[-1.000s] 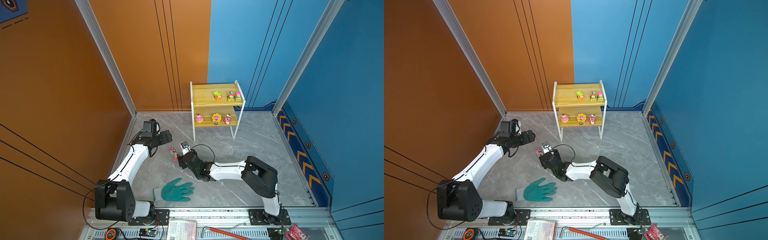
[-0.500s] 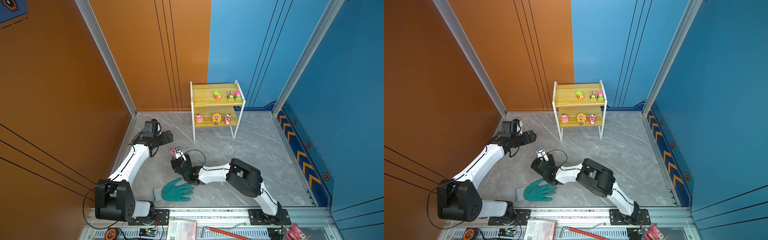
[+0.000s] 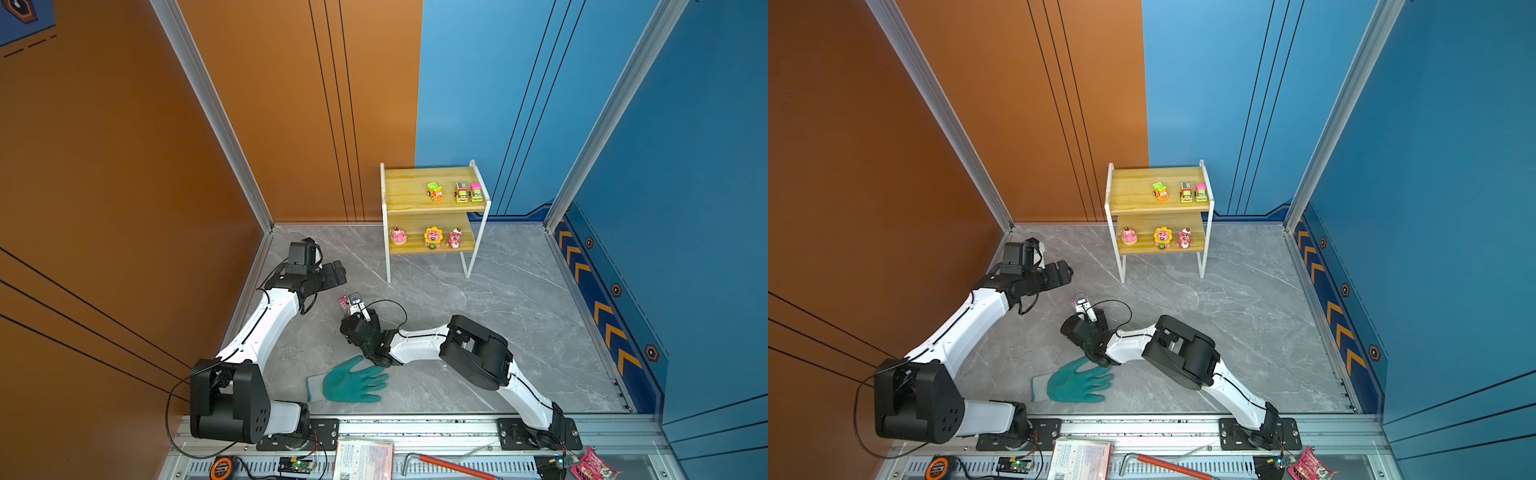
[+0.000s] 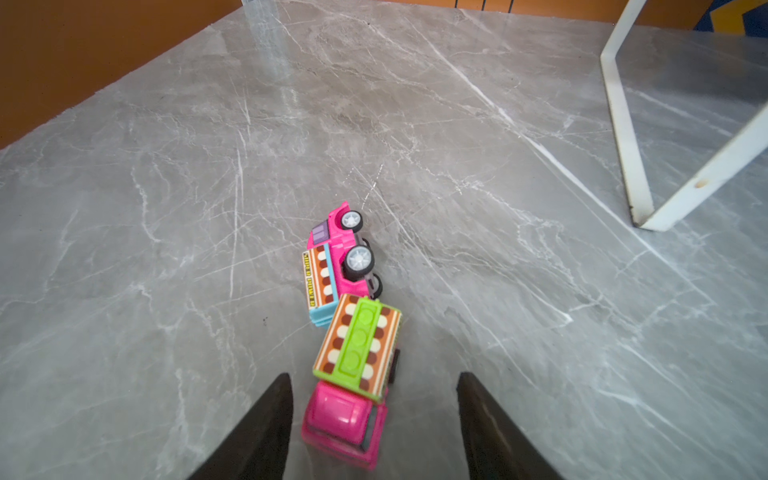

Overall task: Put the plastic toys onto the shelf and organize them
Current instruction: 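Close the right gripper on the pink car with the green roof, then lift the green-roofed pink car with the right gripper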

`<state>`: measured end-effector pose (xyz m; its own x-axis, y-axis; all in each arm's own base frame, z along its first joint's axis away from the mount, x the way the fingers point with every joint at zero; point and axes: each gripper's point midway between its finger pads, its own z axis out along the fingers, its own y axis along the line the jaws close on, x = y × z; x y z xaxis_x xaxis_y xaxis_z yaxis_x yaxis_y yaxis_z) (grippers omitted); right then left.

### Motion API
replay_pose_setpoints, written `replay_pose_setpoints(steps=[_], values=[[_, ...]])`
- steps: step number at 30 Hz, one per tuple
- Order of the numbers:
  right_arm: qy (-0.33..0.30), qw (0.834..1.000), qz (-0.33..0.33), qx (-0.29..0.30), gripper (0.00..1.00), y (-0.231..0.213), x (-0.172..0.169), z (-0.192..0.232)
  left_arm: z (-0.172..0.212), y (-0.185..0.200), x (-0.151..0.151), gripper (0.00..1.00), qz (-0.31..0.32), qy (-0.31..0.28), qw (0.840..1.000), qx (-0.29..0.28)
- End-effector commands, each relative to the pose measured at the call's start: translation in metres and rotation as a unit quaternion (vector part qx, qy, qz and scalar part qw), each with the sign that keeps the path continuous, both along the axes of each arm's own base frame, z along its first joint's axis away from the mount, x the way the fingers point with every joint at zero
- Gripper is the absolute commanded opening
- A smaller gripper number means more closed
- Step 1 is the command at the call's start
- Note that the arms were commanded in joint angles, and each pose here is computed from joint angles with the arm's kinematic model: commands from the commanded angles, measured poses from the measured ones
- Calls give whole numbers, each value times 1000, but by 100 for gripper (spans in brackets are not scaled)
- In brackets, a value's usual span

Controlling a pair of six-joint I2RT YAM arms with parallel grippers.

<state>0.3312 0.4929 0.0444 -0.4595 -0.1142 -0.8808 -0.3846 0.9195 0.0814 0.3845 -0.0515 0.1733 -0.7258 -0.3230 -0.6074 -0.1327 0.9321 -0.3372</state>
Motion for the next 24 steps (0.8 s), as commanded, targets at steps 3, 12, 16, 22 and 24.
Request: replay_pose_setpoints(steps=[3, 12, 16, 22, 24], values=[[17, 1000, 0, 6, 53, 1, 8, -11, 7, 0, 1, 95, -4, -3, 1000, 11], [-6, 999, 37, 33, 38, 6, 10, 5, 7, -3, 1, 95, -8, -4, 1000, 9], [-23, 997, 55, 43, 32, -1, 4, 16, 7, -3, 1, 95, -10, -4, 1000, 8], [-44, 994, 87, 43, 26, -16, -10, 30, 9, -4, 2, 95, -11, -6, 1000, 6], [-49, 993, 100, 48, 26, -21, -16, 35, 9, -4, 2, 95, -10, -6, 1000, 7]])
